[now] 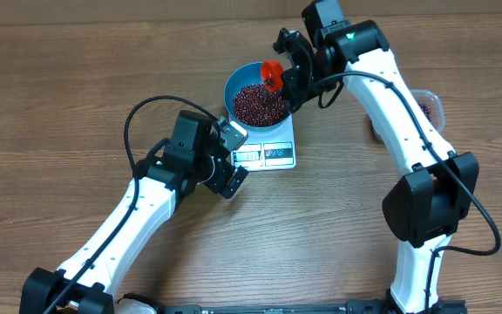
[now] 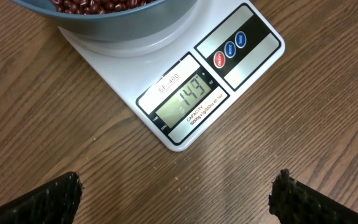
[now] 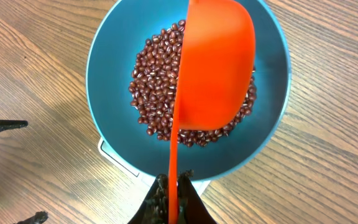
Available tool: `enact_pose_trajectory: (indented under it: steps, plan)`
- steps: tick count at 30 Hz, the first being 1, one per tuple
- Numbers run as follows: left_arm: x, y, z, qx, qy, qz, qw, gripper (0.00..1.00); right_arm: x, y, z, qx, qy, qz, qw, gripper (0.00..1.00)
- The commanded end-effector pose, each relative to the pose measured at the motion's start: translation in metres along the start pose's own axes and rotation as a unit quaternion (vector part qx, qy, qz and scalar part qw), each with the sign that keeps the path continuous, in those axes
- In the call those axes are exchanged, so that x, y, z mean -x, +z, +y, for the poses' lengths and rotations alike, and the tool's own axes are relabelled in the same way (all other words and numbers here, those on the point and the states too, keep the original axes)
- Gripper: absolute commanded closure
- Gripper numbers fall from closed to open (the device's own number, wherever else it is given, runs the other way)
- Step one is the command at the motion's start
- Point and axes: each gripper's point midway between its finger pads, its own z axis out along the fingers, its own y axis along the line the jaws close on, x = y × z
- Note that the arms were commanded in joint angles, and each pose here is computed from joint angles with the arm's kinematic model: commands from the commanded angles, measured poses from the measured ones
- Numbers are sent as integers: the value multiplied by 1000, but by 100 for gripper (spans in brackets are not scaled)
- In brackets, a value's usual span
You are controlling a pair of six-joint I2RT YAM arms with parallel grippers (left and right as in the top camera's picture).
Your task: Scoop item into bowl and weigh 150g on scale
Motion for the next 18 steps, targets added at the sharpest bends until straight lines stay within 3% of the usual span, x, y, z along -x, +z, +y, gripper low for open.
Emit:
enact_pose_trajectory:
  steps: [1, 12, 18]
  plan:
    - [-3, 3, -2, -7, -4, 3, 1000, 0, 12, -28, 10, 7, -14, -36, 999, 96]
    - [-3, 3, -2, -7, -4, 3, 1000, 1, 7, -34, 10, -9, -14, -27, 999, 96]
    - [-3, 3, -2, -7, -4, 3, 1000, 0, 3, -30, 7, -64, -25, -10, 998, 96]
